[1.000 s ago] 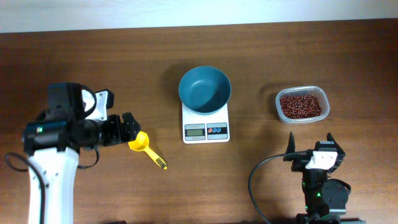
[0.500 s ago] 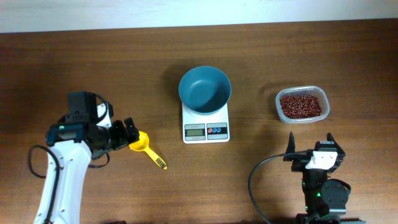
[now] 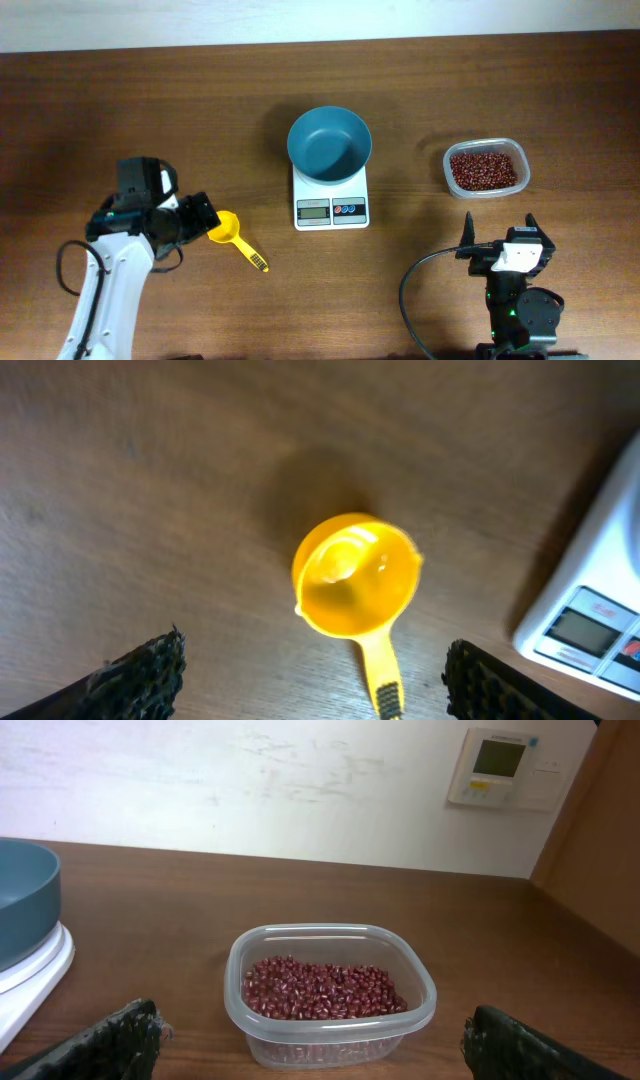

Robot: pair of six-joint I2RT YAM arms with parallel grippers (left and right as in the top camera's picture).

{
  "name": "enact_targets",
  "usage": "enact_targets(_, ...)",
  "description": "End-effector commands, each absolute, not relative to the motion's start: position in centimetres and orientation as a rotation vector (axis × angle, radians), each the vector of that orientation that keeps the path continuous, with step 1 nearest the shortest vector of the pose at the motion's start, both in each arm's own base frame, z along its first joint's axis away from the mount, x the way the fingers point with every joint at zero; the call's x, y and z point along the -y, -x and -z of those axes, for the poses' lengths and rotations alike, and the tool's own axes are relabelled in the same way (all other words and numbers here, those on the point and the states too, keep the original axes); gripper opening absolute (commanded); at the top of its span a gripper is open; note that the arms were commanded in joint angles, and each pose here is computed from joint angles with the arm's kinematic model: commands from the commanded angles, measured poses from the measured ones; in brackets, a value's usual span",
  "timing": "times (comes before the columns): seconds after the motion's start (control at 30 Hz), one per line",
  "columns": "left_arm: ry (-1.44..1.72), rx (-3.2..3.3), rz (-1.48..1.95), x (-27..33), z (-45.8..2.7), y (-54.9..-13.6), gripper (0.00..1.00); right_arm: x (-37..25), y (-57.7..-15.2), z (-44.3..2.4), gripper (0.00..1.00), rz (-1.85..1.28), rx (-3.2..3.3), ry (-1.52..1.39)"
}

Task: Scoop item into bowl and weigh 50g on scale
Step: 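Move the left gripper down onto the yellow scoop handle and grasp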

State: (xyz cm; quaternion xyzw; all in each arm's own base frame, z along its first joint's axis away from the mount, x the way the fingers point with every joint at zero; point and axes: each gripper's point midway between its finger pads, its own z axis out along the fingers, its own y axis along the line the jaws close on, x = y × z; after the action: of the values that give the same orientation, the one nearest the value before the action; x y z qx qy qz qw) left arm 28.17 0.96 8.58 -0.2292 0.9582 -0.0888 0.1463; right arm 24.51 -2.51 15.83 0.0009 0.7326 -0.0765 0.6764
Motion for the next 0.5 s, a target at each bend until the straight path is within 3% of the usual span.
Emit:
enact_targets(0.0,0.748,-2.789,0.239,-0.9,-6.0,-26.3,0.86,2.3,-24.5,-15.5,0.99,0.164,-1.653,0.006)
enact_targets(0.23,0.729,-2.722,0.248,-1.1,-4.6,-27.3,0.84,2.3,-24.5,-15.5,0.99,0.164,-1.653,0.006)
enact_targets(0.33,0.73,-2.699,0.255,-1.1,-4.0,-27.8,0.74,2.3,-24.5,-15.5,0.99,0.164,-1.653,0.006)
enact_targets(0.47,0.751,-2.712,0.257,-1.0,-3.0,-28.2,0.7,2.3,-24.5,-15.5,0.99,0.164,-1.653,0.006)
